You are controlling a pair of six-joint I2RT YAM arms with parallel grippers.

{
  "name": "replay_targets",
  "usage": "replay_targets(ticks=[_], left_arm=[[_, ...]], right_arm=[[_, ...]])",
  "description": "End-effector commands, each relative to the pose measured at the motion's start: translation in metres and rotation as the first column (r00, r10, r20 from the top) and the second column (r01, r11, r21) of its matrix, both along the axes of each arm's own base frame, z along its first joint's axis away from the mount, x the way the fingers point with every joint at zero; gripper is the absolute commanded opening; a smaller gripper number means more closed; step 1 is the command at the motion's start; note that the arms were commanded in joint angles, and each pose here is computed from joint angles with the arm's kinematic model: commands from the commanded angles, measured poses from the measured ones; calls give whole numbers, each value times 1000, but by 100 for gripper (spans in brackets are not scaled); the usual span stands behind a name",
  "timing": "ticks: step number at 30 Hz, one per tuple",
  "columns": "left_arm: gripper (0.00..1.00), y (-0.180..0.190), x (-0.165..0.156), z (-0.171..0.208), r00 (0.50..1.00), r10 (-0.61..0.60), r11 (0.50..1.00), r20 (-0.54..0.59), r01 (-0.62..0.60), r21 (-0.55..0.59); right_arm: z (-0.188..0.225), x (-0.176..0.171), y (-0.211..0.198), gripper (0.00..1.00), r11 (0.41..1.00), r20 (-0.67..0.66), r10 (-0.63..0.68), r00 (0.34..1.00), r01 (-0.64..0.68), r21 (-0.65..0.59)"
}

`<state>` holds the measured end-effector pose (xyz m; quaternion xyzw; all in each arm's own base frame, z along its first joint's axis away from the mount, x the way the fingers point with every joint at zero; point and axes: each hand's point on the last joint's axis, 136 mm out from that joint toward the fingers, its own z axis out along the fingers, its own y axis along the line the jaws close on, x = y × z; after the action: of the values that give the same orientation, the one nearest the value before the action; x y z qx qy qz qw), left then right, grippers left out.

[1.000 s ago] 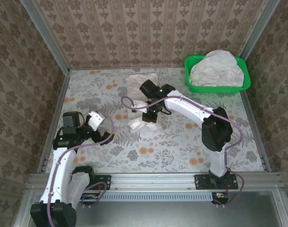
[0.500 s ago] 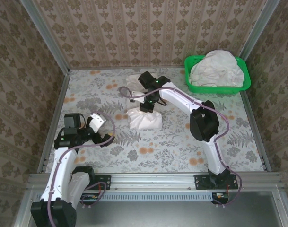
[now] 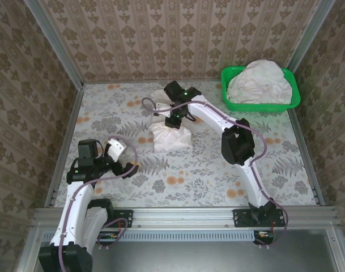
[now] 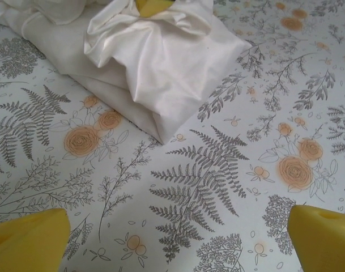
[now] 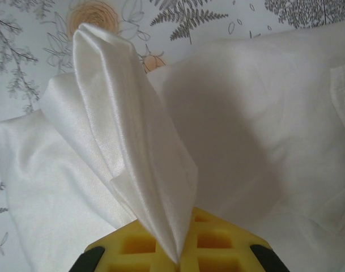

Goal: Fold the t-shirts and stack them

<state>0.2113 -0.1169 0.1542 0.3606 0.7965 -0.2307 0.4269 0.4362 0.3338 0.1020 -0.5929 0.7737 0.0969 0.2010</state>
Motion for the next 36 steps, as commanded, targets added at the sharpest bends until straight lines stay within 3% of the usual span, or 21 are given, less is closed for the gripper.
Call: replay_targets(ticks=[1,11,23,24,29,32,36], left_arm=[[100,-4,0,3,1000,-6,999,6,6,-32],[100,-5,5,7,1000,9,998,10,-9,-55],[100,-5,9,11,1000,23,997,11,-22,-75],[100,-5,10,11,1000,27,996,14,-26,-80],[100,-4,19,17,998,57,992,30,-53,-111],[100,-4,24,17,997,71,990,15,-69,-124],[100,-2,36,14,992,125,980,-30,-128,-154]], right_arm=[[3,22,-4,0,999,50,-50,997,49,7],[5,41,8,0,991,79,-112,991,106,81],[-18,49,2,0,988,62,-150,987,148,32],[-18,50,1,4,987,59,-160,985,158,34],[-2,62,-4,67,969,88,-247,965,245,42],[16,62,-4,84,963,102,-268,958,261,70],[31,50,-3,89,962,115,-258,959,245,121]])
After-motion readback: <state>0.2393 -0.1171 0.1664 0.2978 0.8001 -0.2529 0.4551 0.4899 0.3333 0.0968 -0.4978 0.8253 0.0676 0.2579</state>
